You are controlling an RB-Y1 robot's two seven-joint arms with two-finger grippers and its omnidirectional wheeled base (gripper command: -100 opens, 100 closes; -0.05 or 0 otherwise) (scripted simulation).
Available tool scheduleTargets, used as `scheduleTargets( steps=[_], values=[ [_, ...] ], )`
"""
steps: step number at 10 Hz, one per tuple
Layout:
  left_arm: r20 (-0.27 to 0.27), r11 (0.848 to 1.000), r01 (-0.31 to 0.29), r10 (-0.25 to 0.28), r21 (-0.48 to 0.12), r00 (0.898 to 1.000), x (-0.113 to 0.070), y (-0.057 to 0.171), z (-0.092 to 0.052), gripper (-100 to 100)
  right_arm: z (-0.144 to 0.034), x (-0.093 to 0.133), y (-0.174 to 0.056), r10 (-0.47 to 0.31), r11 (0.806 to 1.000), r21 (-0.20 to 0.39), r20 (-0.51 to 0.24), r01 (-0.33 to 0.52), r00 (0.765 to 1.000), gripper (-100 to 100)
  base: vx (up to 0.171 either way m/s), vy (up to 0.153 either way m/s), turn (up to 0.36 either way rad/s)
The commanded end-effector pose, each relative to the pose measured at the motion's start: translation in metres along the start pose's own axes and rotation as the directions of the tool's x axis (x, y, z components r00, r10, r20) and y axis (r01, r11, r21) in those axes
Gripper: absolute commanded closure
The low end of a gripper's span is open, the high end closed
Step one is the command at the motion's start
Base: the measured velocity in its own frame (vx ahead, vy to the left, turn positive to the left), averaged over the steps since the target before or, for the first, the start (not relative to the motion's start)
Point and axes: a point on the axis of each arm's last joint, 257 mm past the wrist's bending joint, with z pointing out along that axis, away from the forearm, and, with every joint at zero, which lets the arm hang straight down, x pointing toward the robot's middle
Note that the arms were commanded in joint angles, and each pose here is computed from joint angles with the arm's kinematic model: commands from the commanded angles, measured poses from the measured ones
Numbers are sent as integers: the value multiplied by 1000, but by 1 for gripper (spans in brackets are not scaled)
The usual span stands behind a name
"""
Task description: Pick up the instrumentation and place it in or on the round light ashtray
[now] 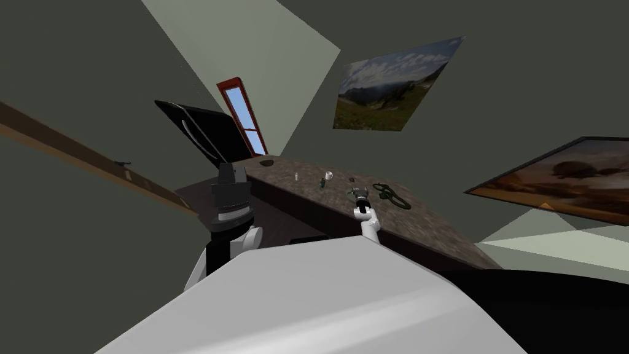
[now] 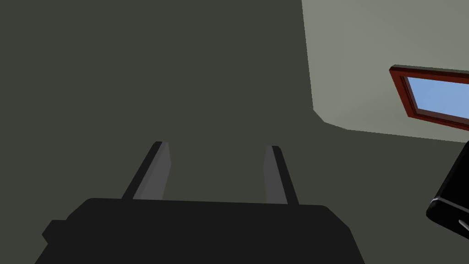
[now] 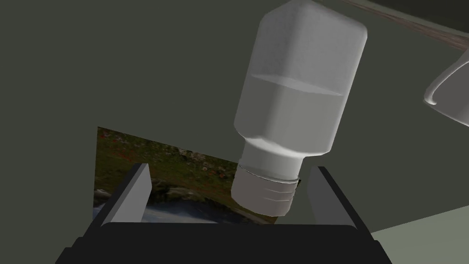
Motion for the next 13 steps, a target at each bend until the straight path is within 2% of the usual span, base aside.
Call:
scheduleTargets(
  steps=[1, 5, 7, 8, 9, 13],
  values=[
    [0, 1000, 0, 0, 0, 1000, 0, 0, 0, 0, 9, -9, -7, -5, 999, 34, -8, 5, 1000, -100, -153, -37, 215],
    [0, 1000, 0, 0, 0, 1000, 0, 0, 0, 0, 31, -31, -24, -6, 993, 116, -28, 9, 1000, -100, -158, -47, 220],
    [0, 1000, 0, 0, 0, 1000, 0, 0, 0, 0, 36, -36, -28, -4, 991, 137, -36, 9, 999, -100, -85, -10, 72],
    [0, 1000, 0, 0, 0, 1000, 0, 0, 0, 0, 32, -33, -26, -6, 992, 126, -30, 10, 1000, -100, -32, -7, 28],
    [0, 1000, 0, 0, 0, 1000, 0, 0, 0, 0, 33, -33, -27, -5, 992, 128, -33, 9, 999, 0, -7, -1, -6],
    [0, 1000, 0, 0, 0, 1000, 0, 0, 0, 0, 33, -33, -27, -5, 992, 128, -33, 10, 999, 0, 0, 0, 0]
  ],
)
